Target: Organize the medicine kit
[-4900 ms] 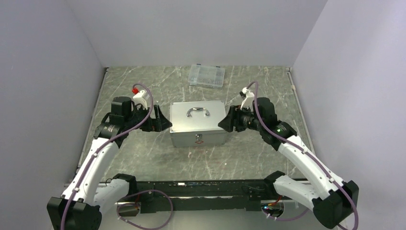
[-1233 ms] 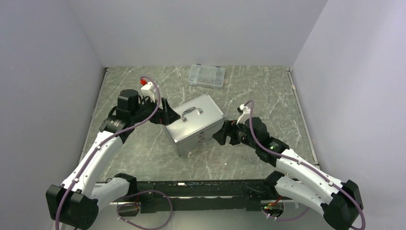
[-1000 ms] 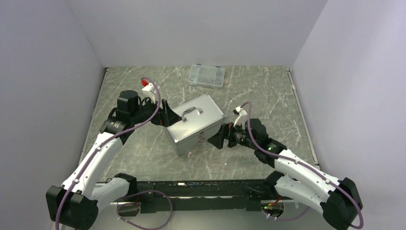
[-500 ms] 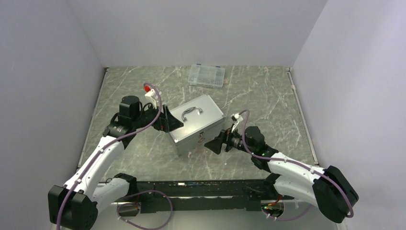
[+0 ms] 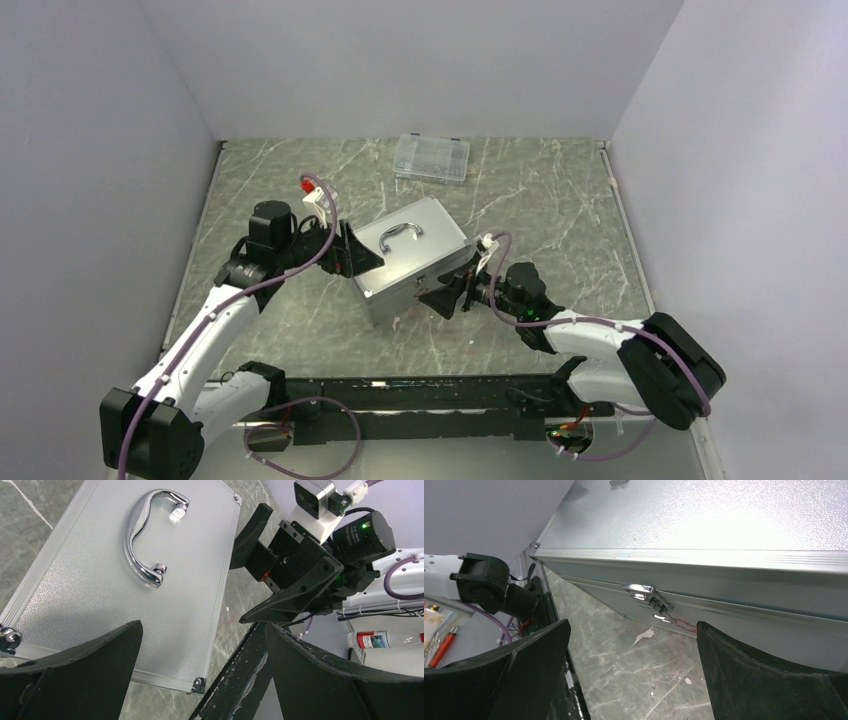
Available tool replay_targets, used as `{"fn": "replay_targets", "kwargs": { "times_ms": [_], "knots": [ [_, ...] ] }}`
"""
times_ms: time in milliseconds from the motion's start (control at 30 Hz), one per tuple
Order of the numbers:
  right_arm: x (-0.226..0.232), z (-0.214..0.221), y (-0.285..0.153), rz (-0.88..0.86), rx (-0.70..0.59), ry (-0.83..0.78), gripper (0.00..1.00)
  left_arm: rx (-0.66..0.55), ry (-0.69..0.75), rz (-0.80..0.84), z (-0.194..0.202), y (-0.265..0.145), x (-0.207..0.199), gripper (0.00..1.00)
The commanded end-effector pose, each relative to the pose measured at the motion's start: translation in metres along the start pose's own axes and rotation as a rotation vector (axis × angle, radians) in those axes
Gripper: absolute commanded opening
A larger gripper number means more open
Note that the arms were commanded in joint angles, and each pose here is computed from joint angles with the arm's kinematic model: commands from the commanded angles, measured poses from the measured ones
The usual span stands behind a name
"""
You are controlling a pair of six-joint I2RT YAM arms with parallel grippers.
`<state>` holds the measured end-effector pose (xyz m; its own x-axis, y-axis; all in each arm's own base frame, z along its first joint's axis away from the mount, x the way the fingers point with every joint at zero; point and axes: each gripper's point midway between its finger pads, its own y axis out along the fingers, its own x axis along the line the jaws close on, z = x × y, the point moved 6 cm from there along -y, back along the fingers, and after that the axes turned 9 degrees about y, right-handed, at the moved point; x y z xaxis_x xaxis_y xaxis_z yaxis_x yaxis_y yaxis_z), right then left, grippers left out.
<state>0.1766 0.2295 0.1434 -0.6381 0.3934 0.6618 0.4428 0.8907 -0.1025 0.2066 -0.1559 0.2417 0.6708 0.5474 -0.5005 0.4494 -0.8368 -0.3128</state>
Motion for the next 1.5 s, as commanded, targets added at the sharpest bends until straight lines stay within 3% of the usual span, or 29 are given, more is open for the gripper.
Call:
{"fn": "replay_targets", "kwargs": {
  "times_ms": [0, 1467],
  "knots": [
    [0.003, -0.010, 0.008, -0.063, -0.063, -0.093, 0.99, -0.035, 0.023, 0.050, -0.006, 0.000, -0.007, 0.99],
    [0.006, 0.006, 0.026, -0.215, 0.084, -0.056, 0.95, 0.006, -0.013, 0.056, 0.001, 0.011, 0.003, 1.00]
  ]
}}
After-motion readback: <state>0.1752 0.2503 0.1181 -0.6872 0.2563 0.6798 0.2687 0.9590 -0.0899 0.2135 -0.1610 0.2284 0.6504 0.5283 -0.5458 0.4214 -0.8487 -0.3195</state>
